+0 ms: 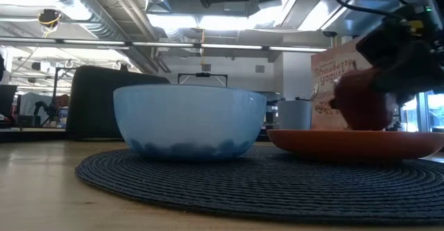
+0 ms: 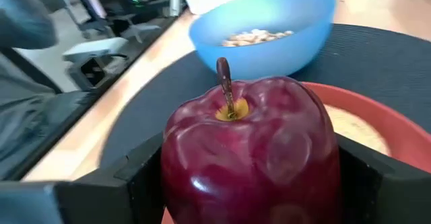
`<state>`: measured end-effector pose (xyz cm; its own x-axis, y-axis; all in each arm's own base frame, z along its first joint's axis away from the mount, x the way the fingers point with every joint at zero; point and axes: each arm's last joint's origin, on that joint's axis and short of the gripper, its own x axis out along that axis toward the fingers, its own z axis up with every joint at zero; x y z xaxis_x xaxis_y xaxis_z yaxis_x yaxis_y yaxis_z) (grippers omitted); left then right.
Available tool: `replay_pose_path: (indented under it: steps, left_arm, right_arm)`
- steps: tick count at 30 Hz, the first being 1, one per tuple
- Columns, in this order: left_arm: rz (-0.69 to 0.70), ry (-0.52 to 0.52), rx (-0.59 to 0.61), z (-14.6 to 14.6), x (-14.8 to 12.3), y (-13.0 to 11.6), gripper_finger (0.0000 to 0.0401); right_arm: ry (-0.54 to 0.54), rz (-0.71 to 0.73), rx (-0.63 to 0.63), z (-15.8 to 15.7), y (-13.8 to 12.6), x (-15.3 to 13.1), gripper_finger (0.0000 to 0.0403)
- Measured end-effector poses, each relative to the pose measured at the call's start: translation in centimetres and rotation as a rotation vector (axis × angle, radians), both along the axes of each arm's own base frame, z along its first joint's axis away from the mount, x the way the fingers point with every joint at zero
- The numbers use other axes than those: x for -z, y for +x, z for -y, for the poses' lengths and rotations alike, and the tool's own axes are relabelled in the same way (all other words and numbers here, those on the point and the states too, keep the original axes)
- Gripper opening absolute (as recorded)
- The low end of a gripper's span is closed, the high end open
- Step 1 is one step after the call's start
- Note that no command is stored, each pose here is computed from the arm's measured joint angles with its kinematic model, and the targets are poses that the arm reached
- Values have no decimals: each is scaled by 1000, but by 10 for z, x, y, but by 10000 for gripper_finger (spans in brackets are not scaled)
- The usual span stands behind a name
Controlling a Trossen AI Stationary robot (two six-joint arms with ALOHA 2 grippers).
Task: Arrange a breakfast setting
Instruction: Put the apple on the orange plate, then put the purple spoon on the top left of the placemat
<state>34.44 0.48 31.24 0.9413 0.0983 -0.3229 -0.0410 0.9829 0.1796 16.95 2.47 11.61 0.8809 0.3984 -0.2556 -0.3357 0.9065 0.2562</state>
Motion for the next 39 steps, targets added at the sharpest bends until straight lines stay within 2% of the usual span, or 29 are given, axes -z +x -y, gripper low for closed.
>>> replay_pose_path:
  steps: [11, 21, 27, 39]
  left_arm:
    - [12, -1, -40, -1, -1, 0, 116]
    - [20, -32, -57, -3, -2, 0, 116]
    - [20, -26, -70, -4, -2, 0, 116]
    - [20, -27, -103, -17, -1, 0, 116]
  right_arm:
    - [14, -37, -61, -1, -7, 6, 290]
    - [-13, -70, -4, 1, -7, 10, 369]
    - [17, -76, -4, 0, -7, 9, 371]
    - [3, 197, -4, 0, -1, -20, 363]
